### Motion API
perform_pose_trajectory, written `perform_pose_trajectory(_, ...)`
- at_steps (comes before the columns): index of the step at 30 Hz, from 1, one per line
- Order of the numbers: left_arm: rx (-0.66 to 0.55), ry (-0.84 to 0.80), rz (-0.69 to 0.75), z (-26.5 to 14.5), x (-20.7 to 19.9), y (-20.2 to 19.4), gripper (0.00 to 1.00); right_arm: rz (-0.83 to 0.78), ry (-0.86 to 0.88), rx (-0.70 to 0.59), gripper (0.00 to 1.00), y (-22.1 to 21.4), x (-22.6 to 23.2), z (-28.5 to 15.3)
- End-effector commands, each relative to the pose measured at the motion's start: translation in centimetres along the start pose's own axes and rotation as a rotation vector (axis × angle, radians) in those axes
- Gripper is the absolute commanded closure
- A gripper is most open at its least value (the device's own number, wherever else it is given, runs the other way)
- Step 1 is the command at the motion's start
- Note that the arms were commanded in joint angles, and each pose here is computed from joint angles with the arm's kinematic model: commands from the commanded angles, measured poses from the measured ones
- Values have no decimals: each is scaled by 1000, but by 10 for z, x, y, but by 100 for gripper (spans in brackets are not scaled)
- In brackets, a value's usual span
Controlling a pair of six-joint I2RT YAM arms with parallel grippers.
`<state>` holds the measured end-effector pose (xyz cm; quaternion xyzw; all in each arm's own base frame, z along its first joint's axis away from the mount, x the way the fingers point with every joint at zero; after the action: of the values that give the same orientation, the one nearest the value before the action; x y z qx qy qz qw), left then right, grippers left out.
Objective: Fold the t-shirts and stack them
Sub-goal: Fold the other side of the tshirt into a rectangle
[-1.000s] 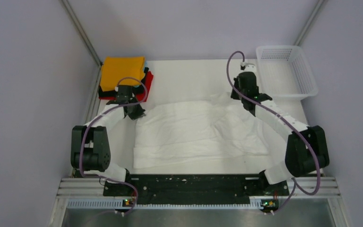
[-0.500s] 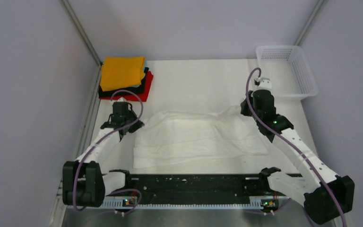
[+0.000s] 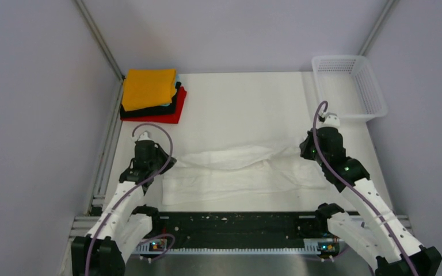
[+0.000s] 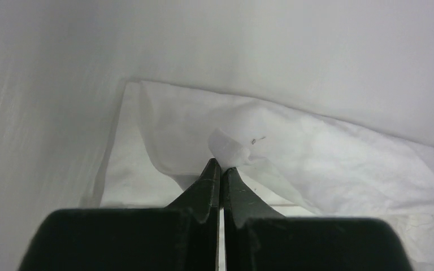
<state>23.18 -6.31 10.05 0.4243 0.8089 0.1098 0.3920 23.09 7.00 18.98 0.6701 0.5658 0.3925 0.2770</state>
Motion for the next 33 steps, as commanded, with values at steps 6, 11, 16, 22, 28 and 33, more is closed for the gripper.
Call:
perform_pose_trajectory(6, -73, -14, -20, -10, 11, -6, 99, 43, 35, 87, 100, -28, -1, -13)
perform_pose_trajectory(11, -54, 16, -36, -9, 19, -14, 94, 77, -8, 174, 100, -56, -9, -9)
perform_pose_trajectory(16, -97, 94, -88, -24, 31, -12, 75, 194, -71, 195, 87, -64, -19, -28)
perform_pose_trajectory(22, -287, 57, -236, -61, 29, 7, 9, 309, -26, -14, 28, -32, -23, -63)
perform_pose_trajectory(28, -400, -163, -236, -93, -12, 35, 1, 319, 56, -283, 13, 8, -26, -94)
perform_pose_trajectory(33, -199, -374, -115, -75, -64, 30, 1, 253, 237, -233, 11, 12, 10, -75)
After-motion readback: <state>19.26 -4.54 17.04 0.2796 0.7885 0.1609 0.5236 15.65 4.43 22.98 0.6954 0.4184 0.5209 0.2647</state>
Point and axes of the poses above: each gripper's point midway between its finger pads, its own z axis out along the fingers, its own x axis along the line the jaws close on, y = z × x, the point moved 3 cm from there along -z, back along the fingers, and after that the axes turned 2 degrees about -z, right-handed, at the moved point
